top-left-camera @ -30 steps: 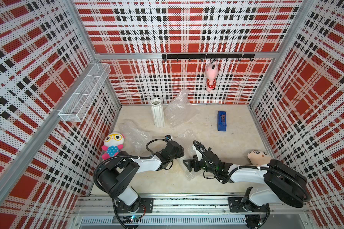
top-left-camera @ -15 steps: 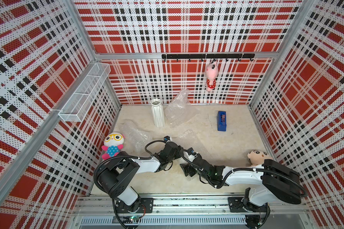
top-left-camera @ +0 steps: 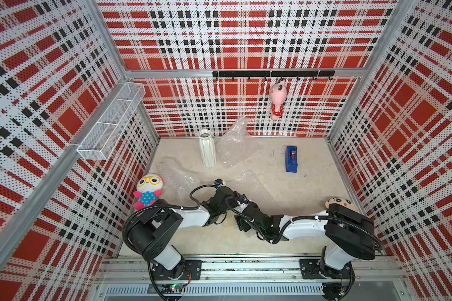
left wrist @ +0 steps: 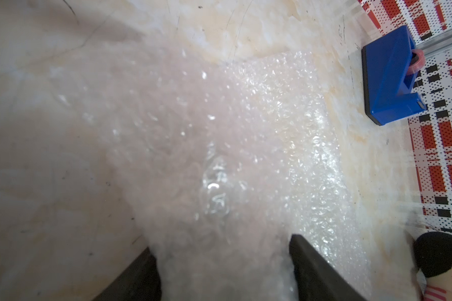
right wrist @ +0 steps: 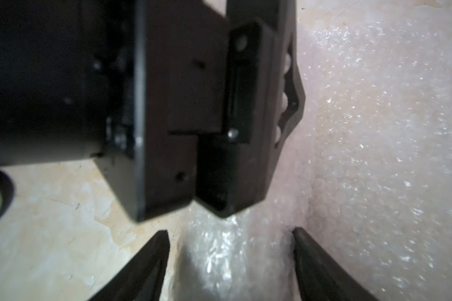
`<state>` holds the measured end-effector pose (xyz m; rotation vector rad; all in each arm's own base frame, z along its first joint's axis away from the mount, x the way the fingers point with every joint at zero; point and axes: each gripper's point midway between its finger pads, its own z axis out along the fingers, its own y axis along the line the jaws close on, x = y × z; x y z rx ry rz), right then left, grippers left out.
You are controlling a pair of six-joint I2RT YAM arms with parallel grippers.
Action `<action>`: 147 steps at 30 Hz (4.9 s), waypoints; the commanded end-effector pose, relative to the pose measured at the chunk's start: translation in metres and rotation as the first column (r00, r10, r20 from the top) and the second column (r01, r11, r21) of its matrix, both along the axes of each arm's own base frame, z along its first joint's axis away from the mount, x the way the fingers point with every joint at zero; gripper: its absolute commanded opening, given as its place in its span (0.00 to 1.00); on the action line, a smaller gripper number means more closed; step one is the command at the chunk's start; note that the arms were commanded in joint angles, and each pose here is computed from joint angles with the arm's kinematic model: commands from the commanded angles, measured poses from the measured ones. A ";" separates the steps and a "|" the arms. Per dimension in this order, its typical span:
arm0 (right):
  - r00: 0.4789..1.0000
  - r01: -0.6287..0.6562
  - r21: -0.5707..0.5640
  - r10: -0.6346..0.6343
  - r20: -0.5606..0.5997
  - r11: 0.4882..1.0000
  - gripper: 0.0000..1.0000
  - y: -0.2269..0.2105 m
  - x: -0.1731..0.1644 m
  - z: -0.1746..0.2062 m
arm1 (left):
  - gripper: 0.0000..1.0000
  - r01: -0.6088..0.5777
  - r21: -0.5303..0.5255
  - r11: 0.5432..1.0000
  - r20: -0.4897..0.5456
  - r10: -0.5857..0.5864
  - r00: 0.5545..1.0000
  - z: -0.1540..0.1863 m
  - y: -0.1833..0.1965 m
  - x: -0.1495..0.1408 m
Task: Wrap vases in bubble wrap
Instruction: Wrap the vase in bubble wrap.
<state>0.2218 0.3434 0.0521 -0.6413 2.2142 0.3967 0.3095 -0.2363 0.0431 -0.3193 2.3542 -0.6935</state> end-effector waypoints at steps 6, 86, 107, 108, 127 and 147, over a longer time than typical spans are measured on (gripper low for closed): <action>0.981 0.064 0.211 -0.022 -0.193 0.975 0.55 -0.015 -0.001 -0.012 | 0.95 0.000 -0.029 1.000 0.063 0.002 0.998 0.029 -0.001 0.014; 0.990 0.094 0.159 -0.077 -0.115 0.983 0.61 -0.043 0.007 -0.005 | 0.91 0.072 -0.077 0.994 0.083 -0.066 0.994 0.032 -0.037 0.034; 0.912 0.316 0.706 0.001 -0.409 0.634 0.53 -0.061 0.005 0.006 | 0.89 0.098 0.084 0.992 0.089 -0.105 0.990 0.031 -0.044 0.031; 0.910 0.318 0.707 0.004 -0.414 0.632 0.53 -0.060 0.005 0.005 | 0.88 0.108 0.090 0.990 0.079 -0.115 0.990 0.027 -0.047 0.030; 0.958 0.274 0.310 -0.228 -0.175 0.910 0.84 -0.107 0.028 0.000 | 0.68 0.114 0.077 0.991 0.009 -0.115 0.993 -0.001 -0.064 0.029; 0.968 0.234 -0.036 -0.236 -0.079 0.972 0.75 -0.067 0.016 0.002 | 0.70 0.079 -0.008 0.997 0.007 -0.078 0.997 0.001 -0.063 0.028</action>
